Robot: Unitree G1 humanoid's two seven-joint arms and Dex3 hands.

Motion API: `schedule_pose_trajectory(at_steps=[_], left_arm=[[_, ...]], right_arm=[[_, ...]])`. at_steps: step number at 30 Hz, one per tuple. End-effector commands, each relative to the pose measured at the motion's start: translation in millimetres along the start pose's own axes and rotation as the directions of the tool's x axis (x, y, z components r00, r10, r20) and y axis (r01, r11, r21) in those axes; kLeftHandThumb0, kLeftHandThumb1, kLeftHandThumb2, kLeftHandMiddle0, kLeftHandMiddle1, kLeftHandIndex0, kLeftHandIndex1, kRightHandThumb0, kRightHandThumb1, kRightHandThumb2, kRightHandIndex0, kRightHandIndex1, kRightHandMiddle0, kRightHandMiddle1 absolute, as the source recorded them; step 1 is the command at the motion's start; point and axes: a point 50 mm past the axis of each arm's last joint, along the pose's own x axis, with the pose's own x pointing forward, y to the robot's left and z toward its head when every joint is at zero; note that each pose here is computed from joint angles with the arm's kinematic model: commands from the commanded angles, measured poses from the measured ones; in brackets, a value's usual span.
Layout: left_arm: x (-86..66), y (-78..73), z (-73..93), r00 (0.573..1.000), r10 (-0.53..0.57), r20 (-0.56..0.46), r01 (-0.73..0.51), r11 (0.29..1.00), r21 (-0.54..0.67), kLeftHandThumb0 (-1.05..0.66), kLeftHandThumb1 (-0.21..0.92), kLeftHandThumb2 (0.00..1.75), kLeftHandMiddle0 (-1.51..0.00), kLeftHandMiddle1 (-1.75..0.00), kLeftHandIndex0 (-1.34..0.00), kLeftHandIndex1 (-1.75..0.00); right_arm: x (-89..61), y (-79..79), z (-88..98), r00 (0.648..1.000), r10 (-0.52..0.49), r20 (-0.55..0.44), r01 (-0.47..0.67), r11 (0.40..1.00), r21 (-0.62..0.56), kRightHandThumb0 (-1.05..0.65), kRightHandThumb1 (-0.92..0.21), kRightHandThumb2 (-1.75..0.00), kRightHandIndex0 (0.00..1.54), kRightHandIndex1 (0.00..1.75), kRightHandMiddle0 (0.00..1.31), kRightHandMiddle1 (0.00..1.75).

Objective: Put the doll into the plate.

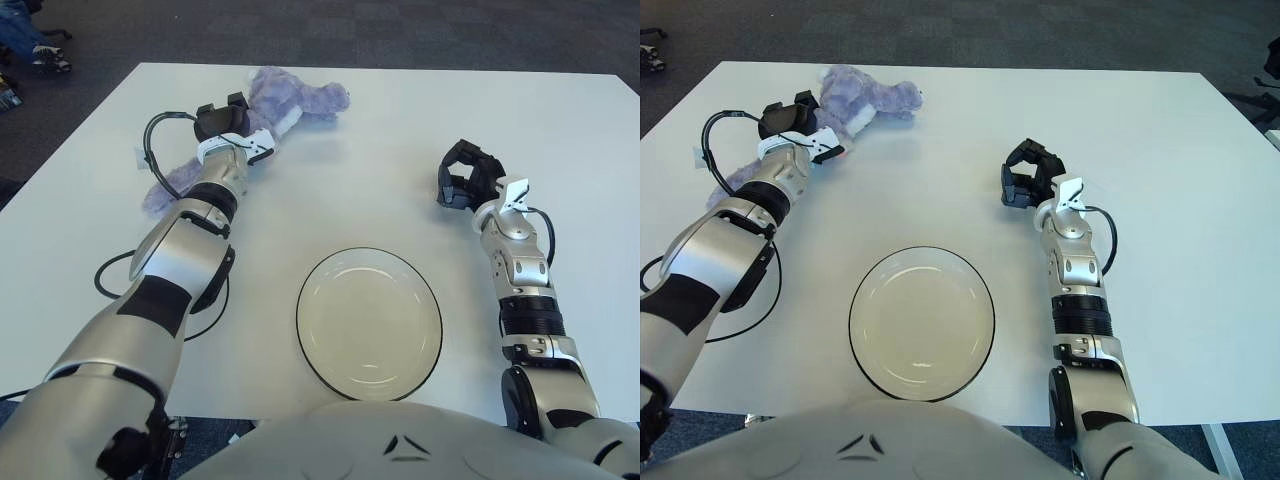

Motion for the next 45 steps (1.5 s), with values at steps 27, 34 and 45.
schedule_pose_trajectory(at_steps=[27, 34, 45], left_arm=[[-16.8, -14.4, 23.9, 0.958, 0.02, 0.287, 0.005, 0.996, -0.089, 0.48, 0.28, 1.35, -0.63, -1.75, -1.01, -1.75], [-20.1, -11.6, 31.0, 0.938, 0.027, 0.346, 0.006, 0.996, -0.094, 0.53, 0.17, 1.49, -0.73, -1.75, -1.0, -1.75], [-25.2, -6.2, 39.8, 0.915, 0.049, 0.4, -0.007, 0.994, -0.105, 0.54, 0.14, 1.53, -0.75, -1.75, -1.0, -1.75]], right_arm=[[21.0, 11.7, 54.5, 0.979, 0.008, 0.203, 0.044, 0.967, -0.25, -0.43, -0.48, -1.11, 0.97, 1.75, 0.48, 1.75], [22.1, 22.0, 61.1, 0.967, 0.021, 0.254, 0.083, 0.917, -0.391, -0.43, -0.47, -1.12, 0.87, 1.75, 0.49, 1.75], [23.5, 27.5, 62.5, 0.962, 0.098, 0.253, 0.057, 0.838, -0.543, -0.41, -0.58, -0.97, 0.88, 1.75, 0.41, 1.73]])
